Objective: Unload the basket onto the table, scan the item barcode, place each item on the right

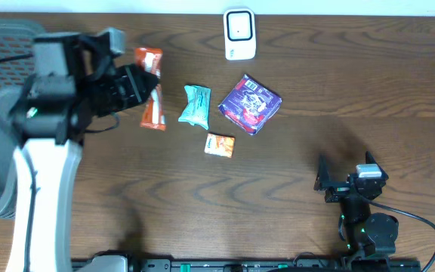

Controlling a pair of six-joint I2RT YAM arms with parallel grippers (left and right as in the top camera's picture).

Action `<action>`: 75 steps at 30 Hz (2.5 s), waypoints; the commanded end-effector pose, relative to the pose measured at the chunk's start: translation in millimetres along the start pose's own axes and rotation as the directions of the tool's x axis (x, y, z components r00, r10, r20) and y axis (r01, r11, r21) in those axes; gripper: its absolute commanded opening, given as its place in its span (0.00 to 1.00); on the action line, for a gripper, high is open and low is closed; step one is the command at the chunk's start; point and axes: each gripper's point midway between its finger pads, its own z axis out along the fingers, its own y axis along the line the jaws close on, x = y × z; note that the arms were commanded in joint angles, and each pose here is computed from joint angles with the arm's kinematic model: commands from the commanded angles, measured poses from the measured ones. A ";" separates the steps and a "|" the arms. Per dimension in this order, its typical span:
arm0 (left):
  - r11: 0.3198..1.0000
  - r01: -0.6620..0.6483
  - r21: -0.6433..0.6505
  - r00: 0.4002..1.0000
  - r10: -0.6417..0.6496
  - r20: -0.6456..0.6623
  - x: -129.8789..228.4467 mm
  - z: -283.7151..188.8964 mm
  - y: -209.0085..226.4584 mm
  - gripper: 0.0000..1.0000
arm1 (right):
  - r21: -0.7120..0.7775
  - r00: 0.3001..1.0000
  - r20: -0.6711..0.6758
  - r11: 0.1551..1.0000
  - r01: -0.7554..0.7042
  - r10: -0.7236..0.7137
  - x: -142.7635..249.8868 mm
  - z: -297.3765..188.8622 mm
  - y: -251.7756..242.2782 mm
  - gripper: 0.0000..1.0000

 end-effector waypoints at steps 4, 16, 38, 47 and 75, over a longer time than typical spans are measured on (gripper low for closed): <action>1.000 0.009 -0.020 0.975 -0.014 -0.222 31.6 73.9 12.1 0.08 | 0.001 1.000 -0.004 1.000 0.010 -0.010 1.3 0.0 -0.8 0.99; 1.000 -0.019 0.003 0.947 0.019 -0.320 50.4 149.6 15.5 0.71 | 0.001 1.000 -0.004 1.000 0.010 -0.010 1.3 0.0 -0.8 0.99; 0.965 0.062 -0.254 0.993 -0.086 -0.086 49.7 -36.5 31.4 0.98 | 0.001 1.000 -0.004 1.000 0.010 -0.010 1.3 0.0 -0.8 0.99; 0.924 0.078 -0.374 0.982 -0.135 -0.128 71.4 -49.9 50.6 0.98 | 0.001 1.000 0.000 1.000 0.010 -0.010 0.3 0.0 -0.6 0.99; 0.924 0.078 -0.374 0.982 -0.135 -0.128 71.4 -49.9 50.6 0.98 | -0.681 0.909 0.166 0.711 -0.175 0.382 -212.2 -76.6 99.7 0.99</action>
